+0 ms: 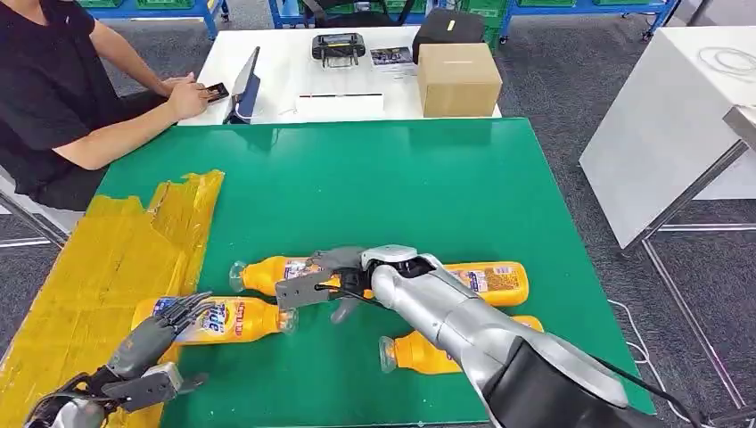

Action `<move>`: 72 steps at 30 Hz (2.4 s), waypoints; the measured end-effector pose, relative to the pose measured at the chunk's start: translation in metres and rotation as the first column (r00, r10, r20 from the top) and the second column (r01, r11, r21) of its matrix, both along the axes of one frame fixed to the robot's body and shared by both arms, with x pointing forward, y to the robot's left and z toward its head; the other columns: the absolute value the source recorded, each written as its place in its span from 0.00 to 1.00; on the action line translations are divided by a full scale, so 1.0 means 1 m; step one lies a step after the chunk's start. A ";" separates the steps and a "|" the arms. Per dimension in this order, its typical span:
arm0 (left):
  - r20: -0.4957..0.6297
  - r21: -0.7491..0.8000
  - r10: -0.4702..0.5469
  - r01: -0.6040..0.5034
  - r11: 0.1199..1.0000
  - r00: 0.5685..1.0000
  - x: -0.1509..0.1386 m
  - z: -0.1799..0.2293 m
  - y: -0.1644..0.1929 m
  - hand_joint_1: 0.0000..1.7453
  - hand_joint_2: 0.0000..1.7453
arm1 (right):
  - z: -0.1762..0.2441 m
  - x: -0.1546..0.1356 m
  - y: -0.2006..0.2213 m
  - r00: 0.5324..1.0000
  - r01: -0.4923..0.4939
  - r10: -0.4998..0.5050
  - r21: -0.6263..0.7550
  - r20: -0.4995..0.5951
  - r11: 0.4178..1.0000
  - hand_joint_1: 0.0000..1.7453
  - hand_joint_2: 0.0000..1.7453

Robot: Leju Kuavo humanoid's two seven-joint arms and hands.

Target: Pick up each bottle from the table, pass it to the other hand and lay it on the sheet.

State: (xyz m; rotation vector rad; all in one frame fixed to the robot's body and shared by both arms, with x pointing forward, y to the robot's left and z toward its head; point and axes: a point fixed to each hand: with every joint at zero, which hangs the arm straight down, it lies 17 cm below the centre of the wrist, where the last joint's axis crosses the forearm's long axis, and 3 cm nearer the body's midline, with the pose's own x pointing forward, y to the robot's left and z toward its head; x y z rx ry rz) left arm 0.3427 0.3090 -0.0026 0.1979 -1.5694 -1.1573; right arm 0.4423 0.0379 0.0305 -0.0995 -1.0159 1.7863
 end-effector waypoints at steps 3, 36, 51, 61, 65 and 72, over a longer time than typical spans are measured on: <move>-0.015 -0.054 0.009 -0.010 0.998 1.000 -0.007 0.008 0.008 0.00 0.00 | -0.010 0.003 -0.011 1.000 0.004 -0.003 -0.056 0.029 0.998 0.00 1.00; 0.160 -0.709 -0.058 0.156 0.688 0.985 0.001 0.178 -0.065 0.00 0.00 | -0.064 0.009 -0.081 0.990 0.067 -0.016 -0.361 0.143 0.930 1.00 1.00; 0.075 -0.897 0.117 0.016 0.441 0.990 0.010 0.181 -0.021 0.00 1.00 | -0.016 0.034 -0.035 0.902 0.319 -0.382 0.284 0.203 0.904 1.00 1.00; -0.091 -0.986 0.239 -0.121 0.116 0.967 -0.031 0.170 -0.009 0.00 1.00 | 0.098 -0.015 0.011 0.786 0.140 -0.536 0.755 0.310 0.641 1.00 1.00; -0.108 -0.993 0.241 -0.119 0.028 0.964 -0.038 0.177 -0.022 0.00 1.00 | 0.130 -0.044 0.024 0.791 0.079 -0.530 0.808 0.306 0.584 1.00 1.00; -0.095 -0.995 0.223 -0.094 -0.016 0.970 -0.040 0.187 -0.036 0.00 1.00 | 0.153 -0.058 0.034 0.803 0.048 -0.520 0.839 0.290 0.542 1.00 1.00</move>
